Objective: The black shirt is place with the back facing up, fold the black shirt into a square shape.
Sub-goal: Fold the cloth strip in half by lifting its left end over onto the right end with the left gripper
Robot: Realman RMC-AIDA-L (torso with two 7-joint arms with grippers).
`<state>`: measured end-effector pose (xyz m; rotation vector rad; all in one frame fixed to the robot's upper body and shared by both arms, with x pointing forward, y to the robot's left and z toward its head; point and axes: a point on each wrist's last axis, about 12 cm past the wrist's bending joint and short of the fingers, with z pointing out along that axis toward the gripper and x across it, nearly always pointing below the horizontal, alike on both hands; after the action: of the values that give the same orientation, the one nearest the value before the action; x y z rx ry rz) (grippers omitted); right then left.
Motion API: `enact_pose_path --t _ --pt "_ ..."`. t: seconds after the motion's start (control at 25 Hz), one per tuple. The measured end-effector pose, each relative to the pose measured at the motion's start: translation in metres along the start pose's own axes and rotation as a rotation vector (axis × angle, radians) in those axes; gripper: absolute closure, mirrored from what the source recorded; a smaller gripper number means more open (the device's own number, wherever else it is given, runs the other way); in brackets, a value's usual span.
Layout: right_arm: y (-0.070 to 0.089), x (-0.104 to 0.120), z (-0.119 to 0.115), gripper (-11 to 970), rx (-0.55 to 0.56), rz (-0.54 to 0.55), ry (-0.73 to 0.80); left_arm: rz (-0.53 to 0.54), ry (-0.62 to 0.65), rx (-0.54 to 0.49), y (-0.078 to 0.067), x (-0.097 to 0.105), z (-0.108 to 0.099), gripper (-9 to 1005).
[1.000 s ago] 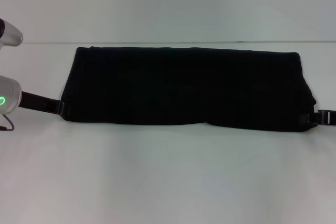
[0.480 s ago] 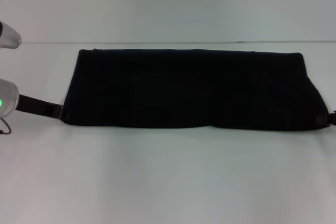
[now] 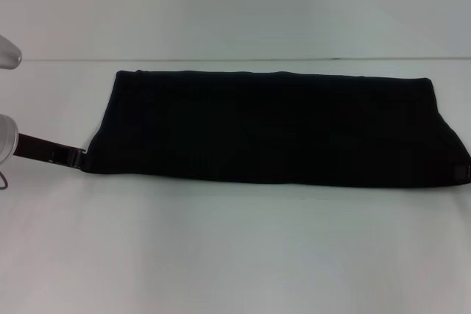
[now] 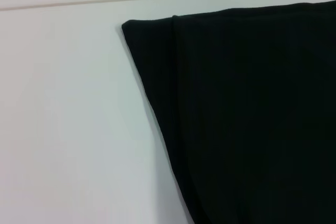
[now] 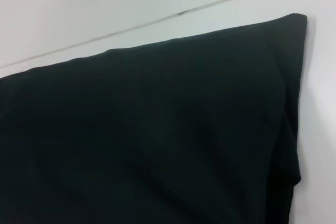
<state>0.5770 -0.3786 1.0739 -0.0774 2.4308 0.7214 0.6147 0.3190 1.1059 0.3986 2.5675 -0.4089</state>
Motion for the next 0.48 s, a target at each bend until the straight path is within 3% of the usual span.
enact_pose_path --t 0.48 --pt "0.006 -0.005 -0.011 882 -0.056 -0.034 -0.026 -0.017 0.003 0.024 -0.003 -0.004 -0.008 991"
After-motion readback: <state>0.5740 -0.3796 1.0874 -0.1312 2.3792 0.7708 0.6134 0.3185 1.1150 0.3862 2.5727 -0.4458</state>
